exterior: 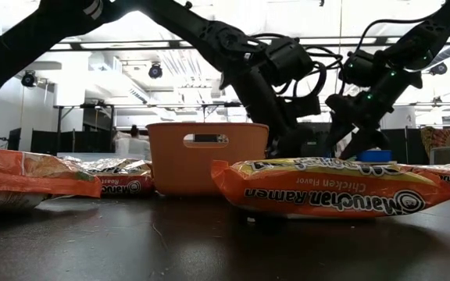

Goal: Sort Maruchan noodles
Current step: Put the orange bag into the white bin

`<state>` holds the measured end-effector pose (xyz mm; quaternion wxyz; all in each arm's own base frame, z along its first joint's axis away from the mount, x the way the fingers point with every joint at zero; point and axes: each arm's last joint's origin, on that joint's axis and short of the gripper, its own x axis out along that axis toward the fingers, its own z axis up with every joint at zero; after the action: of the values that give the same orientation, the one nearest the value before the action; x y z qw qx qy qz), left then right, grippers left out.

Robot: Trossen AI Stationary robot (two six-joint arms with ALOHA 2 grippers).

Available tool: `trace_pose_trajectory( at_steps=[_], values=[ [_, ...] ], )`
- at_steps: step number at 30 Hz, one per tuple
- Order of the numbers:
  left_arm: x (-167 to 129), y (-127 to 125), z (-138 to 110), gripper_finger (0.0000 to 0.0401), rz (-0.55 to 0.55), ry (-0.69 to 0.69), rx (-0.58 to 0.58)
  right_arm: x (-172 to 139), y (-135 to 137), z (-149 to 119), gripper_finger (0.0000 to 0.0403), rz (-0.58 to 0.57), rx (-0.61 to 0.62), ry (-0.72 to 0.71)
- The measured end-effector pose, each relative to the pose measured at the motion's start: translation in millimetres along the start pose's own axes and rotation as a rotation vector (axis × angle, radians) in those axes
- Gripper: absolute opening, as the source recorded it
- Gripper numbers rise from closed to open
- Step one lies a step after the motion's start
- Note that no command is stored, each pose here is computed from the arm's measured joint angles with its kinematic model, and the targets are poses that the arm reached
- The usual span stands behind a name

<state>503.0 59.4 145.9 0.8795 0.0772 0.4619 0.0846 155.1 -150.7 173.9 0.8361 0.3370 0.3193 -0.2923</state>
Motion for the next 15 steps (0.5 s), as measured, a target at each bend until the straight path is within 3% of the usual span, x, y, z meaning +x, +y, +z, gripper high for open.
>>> trace_pose_trajectory(
  at_steps=[15],
  values=[
    [3.9, -0.7, -4.7, 0.0000, 0.017, -0.001, -0.011, 0.2, 0.4, -1.9, 0.0290, 0.030, -0.010, 0.022]
  ],
)
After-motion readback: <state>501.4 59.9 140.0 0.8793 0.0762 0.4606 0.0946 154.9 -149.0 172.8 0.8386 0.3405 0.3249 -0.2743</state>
